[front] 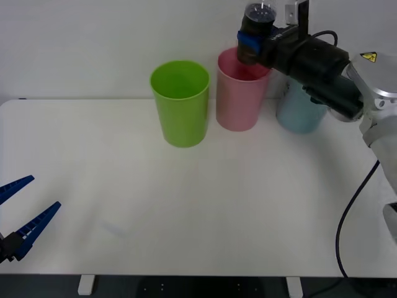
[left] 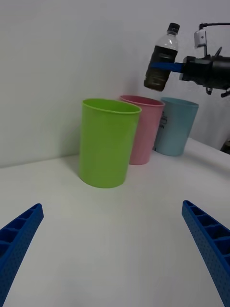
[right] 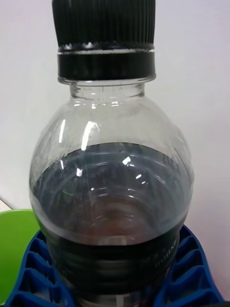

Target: Grasp the object on the table and drop it into the matching bin: aluminum can to the light blue bin, PET bottle to the pink bin.

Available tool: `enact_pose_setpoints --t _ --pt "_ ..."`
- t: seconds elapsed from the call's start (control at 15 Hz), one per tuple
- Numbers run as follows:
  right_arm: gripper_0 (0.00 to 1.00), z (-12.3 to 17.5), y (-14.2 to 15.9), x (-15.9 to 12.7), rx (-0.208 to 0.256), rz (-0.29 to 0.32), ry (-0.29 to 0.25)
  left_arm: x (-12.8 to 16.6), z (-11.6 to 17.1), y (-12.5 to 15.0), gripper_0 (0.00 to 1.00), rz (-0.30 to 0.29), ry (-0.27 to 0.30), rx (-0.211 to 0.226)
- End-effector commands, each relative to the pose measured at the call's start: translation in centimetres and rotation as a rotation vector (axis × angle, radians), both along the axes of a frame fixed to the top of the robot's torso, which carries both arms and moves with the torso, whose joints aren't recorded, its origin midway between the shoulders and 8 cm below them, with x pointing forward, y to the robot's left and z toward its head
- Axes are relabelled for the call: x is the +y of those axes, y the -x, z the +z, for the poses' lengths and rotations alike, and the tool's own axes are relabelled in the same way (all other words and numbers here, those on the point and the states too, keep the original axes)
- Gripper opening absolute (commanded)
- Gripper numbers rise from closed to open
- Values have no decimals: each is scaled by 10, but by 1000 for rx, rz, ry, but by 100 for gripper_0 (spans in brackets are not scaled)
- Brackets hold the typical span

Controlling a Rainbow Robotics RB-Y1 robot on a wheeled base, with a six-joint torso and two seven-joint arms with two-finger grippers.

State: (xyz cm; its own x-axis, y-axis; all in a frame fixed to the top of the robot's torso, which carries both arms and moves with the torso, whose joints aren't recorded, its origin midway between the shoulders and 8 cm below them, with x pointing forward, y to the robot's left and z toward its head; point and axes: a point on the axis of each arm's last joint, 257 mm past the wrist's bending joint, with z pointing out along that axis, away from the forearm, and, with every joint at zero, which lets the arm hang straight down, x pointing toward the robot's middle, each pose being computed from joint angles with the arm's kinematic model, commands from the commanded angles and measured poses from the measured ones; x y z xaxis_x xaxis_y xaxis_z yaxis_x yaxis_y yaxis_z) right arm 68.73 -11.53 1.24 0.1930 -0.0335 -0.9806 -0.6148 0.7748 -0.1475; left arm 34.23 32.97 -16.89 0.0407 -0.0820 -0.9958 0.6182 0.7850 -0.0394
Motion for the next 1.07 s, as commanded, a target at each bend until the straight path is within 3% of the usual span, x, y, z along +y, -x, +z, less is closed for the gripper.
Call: enact_pose_setpoints --t 0.07,0.4,0.53,0.6,0.67,0.73,1.07 --pt "0 0 -15 9 -25 -32 51 0 0 0 100 0 0 0" --pt "1 -4 -23 12 -29 -66 68 0 0 0 100 0 0 0" --pt "9 -3 -22 11 -34 -66 73 0 0 0 100 0 0 0" --pt "33 -3 -22 11 -36 -67 77 0 0 0 100 0 0 0" --pt "70 -2 -22 11 -39 -67 78 0 0 0 100 0 0 0" --pt "100 -3 -23 10 -40 -69 81 0 0 0 100 0 0 0" --pt "100 -2 -21 9 -45 -62 84 0 0 0 100 0 0 0"
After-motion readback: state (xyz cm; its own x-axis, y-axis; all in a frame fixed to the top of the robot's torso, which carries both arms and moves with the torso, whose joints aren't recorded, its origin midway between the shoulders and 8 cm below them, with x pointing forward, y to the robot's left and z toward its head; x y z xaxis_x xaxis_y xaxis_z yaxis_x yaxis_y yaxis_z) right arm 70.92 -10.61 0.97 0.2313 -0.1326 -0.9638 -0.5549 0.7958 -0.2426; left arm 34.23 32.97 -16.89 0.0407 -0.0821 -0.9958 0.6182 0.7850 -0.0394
